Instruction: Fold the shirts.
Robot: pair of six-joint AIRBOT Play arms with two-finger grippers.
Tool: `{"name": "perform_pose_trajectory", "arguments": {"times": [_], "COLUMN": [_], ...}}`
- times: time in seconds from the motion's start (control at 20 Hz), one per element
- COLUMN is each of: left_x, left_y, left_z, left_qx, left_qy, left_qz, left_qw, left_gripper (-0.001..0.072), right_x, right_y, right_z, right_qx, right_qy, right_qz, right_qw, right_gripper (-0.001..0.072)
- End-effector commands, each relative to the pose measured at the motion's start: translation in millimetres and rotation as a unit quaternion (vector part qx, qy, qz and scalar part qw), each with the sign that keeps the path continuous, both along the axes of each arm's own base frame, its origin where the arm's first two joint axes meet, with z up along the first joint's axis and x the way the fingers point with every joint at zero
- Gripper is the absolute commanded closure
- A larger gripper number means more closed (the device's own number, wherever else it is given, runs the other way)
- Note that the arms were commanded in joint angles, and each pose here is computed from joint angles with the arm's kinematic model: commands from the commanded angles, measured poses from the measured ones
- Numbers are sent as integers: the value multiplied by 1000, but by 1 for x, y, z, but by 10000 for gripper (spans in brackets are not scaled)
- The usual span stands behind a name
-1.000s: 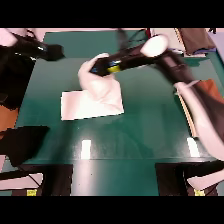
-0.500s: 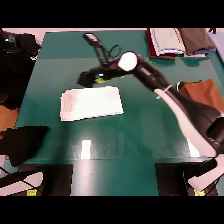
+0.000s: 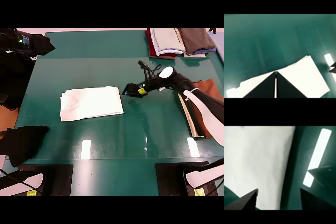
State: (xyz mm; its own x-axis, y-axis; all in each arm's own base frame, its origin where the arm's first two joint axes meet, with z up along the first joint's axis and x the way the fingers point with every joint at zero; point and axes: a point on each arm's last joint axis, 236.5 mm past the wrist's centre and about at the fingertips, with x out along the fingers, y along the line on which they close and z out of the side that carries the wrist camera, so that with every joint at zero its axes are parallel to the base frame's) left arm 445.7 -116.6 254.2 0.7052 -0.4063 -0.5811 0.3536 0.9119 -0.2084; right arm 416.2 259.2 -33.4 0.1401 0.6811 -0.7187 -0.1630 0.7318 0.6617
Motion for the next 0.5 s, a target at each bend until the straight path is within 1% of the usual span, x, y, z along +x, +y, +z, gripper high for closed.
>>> {"name": "perform_pose_trajectory", "arguments": {"times": [0.0, 0.15, 0.25, 0.35, 0.4, 0.45], "left_x": [0, 0, 0, -1, -2, -3], "left_y": [-4, -4, -5, -6, -8, -13], "left_z": [3, 3, 2, 2, 2, 4], "left_qx": [-3, -3, -4, -6, -11, -22], "left_qy": [-5, -6, -4, -1, 0, 2], "left_qz": [-4, -4, -5, -6, -9, -11], "left_qw": [1000, 1000, 1000, 1000, 1000, 1000], "left_gripper": [682, 682, 682, 683, 683, 683], "right_x": [-5, -7, -12, -11, -8, -1], "right_y": [28, 83, 119, 144, 152, 156], "right_z": [-25, -33, -38, -37, -30, -20], "right_qx": [68, 108, 126, 131, 133, 137], "right_qy": [57, 72, 80, 63, 41, 17], "right_qz": [-6, 22, 44, 68, 81, 86], "right_qw": [996, 991, 988, 987, 987, 987], "right_gripper": [106, 106, 124, 397, 591, 697]}}
